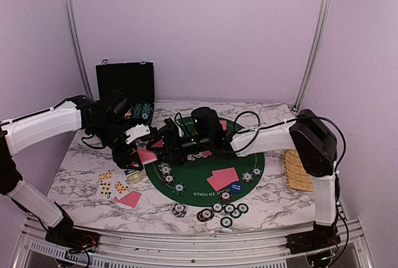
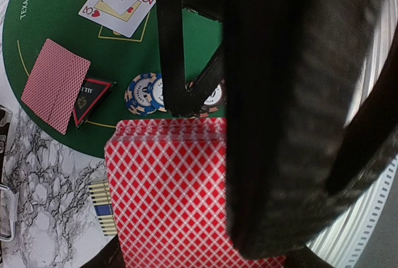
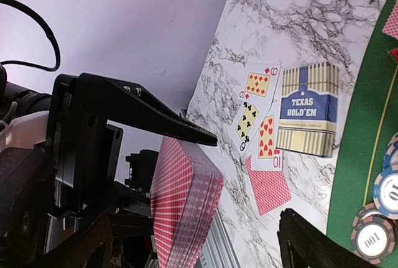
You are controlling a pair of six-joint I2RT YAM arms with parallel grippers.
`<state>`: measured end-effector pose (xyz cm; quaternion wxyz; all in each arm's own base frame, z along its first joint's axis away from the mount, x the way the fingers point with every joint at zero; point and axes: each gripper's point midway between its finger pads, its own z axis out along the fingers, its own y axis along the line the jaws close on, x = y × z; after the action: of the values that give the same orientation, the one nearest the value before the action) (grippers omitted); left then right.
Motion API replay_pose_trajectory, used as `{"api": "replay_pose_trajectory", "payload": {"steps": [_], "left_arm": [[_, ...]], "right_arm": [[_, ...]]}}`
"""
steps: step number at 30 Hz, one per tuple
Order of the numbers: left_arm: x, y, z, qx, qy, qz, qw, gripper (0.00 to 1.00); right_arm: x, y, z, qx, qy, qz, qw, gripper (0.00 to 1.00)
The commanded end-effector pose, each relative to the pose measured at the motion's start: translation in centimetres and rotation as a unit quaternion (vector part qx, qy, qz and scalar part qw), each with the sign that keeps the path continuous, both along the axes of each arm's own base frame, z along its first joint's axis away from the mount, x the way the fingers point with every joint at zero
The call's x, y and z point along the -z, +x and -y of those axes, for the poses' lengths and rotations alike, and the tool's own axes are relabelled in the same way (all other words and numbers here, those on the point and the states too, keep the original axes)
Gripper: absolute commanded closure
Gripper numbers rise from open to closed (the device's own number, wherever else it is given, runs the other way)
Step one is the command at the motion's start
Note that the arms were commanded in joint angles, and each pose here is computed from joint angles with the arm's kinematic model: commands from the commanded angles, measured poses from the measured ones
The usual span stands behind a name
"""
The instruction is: Distribute texas hold em gaming equipment
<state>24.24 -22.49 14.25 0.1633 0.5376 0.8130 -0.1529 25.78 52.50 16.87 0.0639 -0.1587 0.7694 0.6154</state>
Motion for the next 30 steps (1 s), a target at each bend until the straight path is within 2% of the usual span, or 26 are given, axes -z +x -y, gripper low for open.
{"api": "replay_pose_trajectory", "payload": {"steps": [1,18,30], "left_arm": [[-1.9,0.7,0.6,0.001,-0.023,0.022,1.000,1.00],[-1.9,0.6,0.6,0.000,-0.024,0.020,1.000,1.00],[-1.9,0.5,0.4,0.000,-0.023,0.022,1.000,1.00]], "right_arm": [[-1.2,-0.7,-2.0,-0.020,0.030,0.004,0.999,0.10],[-0.9,-1.1,-4.3,-0.033,0.066,-0.023,0.997,0.12],[1.3,-0.8,-5.2,-0.036,0.047,-0.043,0.997,0.17]]}}
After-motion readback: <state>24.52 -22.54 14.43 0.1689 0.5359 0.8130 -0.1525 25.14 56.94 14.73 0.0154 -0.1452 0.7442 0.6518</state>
